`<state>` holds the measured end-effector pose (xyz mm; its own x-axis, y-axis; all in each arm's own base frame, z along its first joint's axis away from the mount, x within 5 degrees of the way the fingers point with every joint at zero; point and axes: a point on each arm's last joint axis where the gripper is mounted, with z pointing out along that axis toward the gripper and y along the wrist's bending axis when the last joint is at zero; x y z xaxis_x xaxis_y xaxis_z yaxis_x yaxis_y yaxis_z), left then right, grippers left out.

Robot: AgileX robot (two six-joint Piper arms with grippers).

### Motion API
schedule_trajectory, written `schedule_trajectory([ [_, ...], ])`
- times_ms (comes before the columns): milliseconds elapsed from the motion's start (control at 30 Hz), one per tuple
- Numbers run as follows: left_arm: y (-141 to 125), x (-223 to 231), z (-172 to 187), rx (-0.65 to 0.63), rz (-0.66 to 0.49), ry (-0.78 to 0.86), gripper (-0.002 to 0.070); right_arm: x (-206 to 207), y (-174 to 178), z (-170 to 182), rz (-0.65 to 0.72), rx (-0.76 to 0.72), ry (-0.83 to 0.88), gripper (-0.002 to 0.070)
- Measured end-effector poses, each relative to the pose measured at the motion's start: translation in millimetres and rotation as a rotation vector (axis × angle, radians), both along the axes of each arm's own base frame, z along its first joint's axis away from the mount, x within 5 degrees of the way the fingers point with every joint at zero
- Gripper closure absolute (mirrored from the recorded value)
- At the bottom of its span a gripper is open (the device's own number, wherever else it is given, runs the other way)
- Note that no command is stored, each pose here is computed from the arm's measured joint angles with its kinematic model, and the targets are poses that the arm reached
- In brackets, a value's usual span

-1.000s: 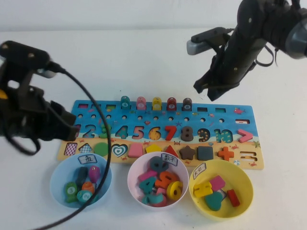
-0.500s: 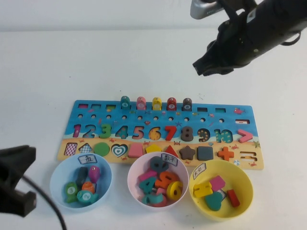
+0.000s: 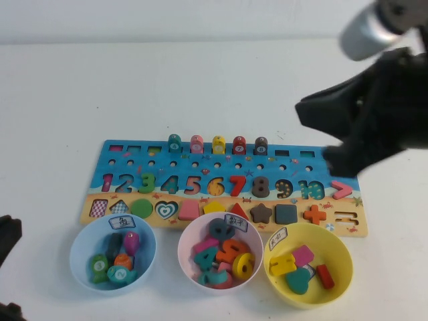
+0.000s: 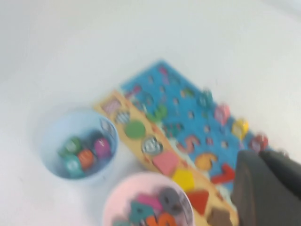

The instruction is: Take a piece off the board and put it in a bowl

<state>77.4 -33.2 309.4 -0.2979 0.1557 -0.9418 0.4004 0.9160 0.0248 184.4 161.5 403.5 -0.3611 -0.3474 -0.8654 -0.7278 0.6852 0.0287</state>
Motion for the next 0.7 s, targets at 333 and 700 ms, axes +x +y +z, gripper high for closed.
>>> schedule_trajectory([
  [333,0.0,-0.1,-0.3,0.003,0.0,0.003,0.0676,-70.3,-46.6,8.6,0.031,0.141,-0.16,0.0694],
  [700,0.1,-0.1,-0.4,0.009,-0.002,0.001,0.0677,-98.0,-64.8,-21.0,0.102,-0.056,0.043,0.0694],
])
